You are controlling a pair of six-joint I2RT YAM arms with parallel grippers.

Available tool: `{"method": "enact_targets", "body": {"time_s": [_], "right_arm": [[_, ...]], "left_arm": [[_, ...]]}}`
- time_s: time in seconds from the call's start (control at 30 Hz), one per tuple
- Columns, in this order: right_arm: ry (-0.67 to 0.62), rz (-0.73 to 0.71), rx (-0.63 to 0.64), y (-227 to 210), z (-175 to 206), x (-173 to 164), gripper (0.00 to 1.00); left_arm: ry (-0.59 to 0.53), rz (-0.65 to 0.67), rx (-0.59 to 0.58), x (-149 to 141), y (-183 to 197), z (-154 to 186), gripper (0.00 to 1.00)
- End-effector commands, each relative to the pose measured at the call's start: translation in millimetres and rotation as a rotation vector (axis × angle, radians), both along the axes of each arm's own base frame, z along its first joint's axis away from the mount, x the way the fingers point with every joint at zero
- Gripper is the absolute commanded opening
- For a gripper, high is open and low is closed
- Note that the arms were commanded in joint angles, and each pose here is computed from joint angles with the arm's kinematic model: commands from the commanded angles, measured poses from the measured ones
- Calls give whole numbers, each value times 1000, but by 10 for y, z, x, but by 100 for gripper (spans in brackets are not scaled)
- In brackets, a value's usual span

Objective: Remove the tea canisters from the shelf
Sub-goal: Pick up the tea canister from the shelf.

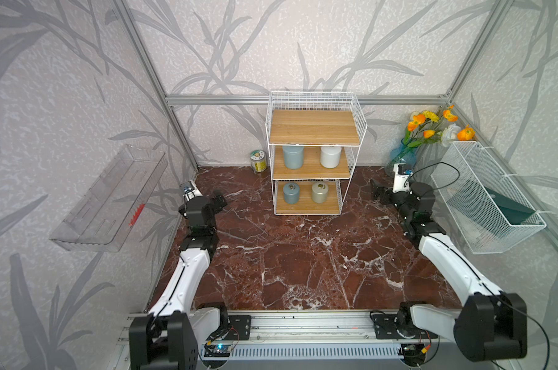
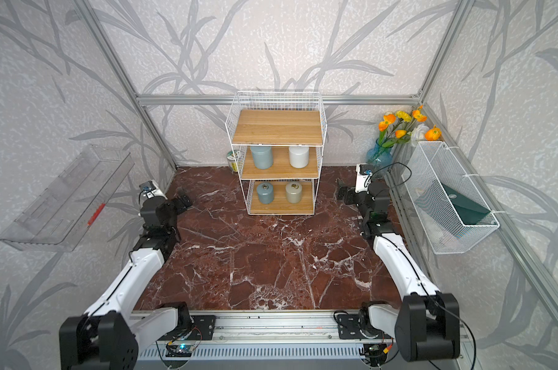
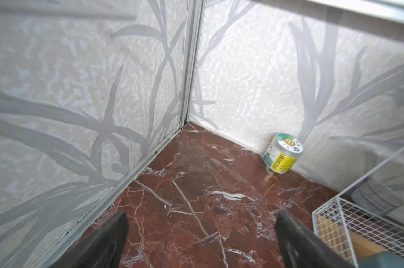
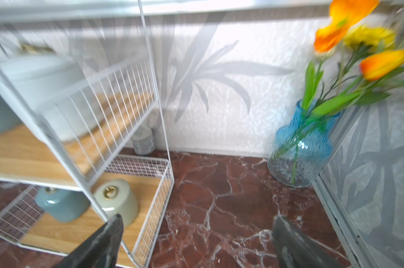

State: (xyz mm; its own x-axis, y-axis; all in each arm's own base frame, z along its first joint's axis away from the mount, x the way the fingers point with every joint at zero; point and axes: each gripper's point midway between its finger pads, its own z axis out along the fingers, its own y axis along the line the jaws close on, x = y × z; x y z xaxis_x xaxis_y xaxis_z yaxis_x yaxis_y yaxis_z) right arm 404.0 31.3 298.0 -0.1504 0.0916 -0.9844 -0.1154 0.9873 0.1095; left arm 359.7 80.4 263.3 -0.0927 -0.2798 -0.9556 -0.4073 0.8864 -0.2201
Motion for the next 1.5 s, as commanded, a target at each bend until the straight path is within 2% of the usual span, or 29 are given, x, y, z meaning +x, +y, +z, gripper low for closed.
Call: {"method": "enact_targets", "body": {"time_s": [0.0, 0.07, 0.13, 0.2, 0.27, 0.4, 0.53, 0.63, 0.93, 1.23, 1.47], "right_arm": [[32, -106, 182, -185, -59, -246, 99], [-19, -97, 260, -211, 63, -430, 99], [-8, -47, 281, -123, 118, -585, 99], [26, 45, 300, 47, 145, -713, 99], [70, 102, 313, 198, 108, -850, 99], [103, 125, 198, 463, 8, -1161, 99], [113, 153, 111, 683, -50, -1435, 99], [129, 175, 64, 848, -132, -1515, 99], [98, 208, -108, 1541, -197, -1359, 99], [13, 137, -97, 1893, -155, -1050, 99], [78, 40, -132, 2106, -495, -771, 99]], "left_arm": [[48, -71, -14, -167, -128, 3, 100], [15, -87, -38, -269, -174, 146, 100], [-16, -134, -82, -328, -274, 250, 100], [-24, -261, -92, -337, -494, 309, 99], [3, -359, -127, -345, -678, 263, 93], [102, -427, -148, -413, -869, 69, 89], [103, -445, -118, -525, -1022, 33, 91], [110, -460, -94, -578, -1115, 9, 90], [158, -488, -55, -642, -1246, -100, 90], [178, -472, -17, -676, -1280, -142, 90], [202, -454, -11, -665, -1285, -229, 90]]}}
